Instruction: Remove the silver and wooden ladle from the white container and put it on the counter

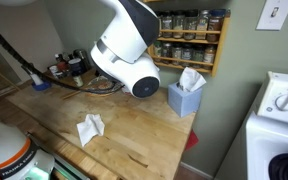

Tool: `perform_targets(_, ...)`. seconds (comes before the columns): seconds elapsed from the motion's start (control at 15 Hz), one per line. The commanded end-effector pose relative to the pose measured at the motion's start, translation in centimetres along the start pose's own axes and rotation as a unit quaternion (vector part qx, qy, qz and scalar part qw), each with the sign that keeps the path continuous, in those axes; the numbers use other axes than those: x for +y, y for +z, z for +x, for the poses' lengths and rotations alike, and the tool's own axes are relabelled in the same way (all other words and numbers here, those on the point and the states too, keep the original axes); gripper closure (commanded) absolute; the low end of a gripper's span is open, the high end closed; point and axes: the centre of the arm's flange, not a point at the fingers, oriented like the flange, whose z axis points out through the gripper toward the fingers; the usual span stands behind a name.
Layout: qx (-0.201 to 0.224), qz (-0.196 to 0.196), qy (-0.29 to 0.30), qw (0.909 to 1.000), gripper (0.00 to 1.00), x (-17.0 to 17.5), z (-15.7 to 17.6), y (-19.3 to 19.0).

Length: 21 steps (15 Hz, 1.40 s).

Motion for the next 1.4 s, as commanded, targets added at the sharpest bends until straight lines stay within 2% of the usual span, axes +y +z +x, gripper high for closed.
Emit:
perform_targets(0.0, -0.003, 0.033, -0.015, 0.9994, 0.00, -0.3, -0.3, 0.4)
perform_targets(0.4, -0.006, 0.047, -0.043, 0.9979, 0.00, -1.3, -0.6, 1.0)
perform_targets(0.47, -0.007, 0.046, -0.048, 0.9978, 0.25, -1.4, -0.6, 1.0)
perform_targets(0.53, -0.006, 0.045, -0.052, 0.9976, 0.26, -1.4, -0.6, 1.1)
perform_targets(1.13, -0.017, 0.046, -0.073, 0.9961, 0.95, -1.8, -0.9, 1.8)
perform_targets(1.2, -0.018, 0.047, -0.075, 0.9959, 0.99, -2.0, -0.9, 1.9)
perform_targets(1.33, -0.023, 0.050, -0.082, 0.9951, 1.00, -2.4, -1.0, 2.1)
